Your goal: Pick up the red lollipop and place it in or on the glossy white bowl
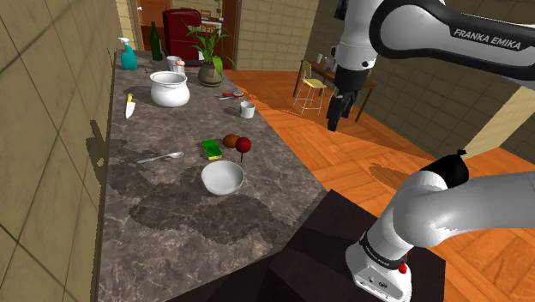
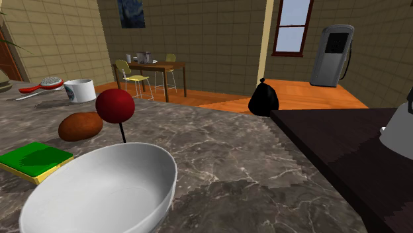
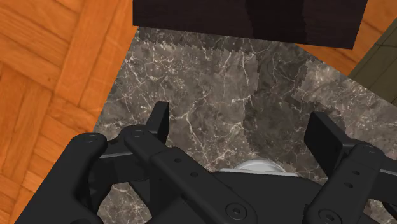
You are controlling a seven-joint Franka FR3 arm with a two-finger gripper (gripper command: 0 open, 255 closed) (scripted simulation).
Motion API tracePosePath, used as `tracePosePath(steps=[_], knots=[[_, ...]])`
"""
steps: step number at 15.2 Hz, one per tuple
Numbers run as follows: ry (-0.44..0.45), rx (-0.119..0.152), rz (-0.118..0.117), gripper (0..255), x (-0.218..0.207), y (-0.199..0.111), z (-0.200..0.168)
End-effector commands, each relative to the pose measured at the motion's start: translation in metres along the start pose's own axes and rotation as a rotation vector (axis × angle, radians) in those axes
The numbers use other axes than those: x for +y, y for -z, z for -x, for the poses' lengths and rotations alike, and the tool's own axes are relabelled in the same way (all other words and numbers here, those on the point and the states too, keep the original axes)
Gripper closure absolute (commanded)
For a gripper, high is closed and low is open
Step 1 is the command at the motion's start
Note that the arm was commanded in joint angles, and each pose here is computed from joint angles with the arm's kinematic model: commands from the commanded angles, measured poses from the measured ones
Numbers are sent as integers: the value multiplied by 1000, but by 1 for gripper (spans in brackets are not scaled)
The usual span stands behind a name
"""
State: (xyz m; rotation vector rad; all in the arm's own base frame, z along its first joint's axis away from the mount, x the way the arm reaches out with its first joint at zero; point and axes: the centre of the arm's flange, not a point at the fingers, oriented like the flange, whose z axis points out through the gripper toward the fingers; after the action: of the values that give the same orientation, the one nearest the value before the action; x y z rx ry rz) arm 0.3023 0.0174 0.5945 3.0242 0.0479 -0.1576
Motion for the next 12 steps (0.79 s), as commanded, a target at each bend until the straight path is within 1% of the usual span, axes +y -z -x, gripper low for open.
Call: tracePosePath(steps=[1, 12], knots=[[0, 0, 0, 0, 0, 0, 0], [2, 21, -95, 0, 41, -82, -114]])
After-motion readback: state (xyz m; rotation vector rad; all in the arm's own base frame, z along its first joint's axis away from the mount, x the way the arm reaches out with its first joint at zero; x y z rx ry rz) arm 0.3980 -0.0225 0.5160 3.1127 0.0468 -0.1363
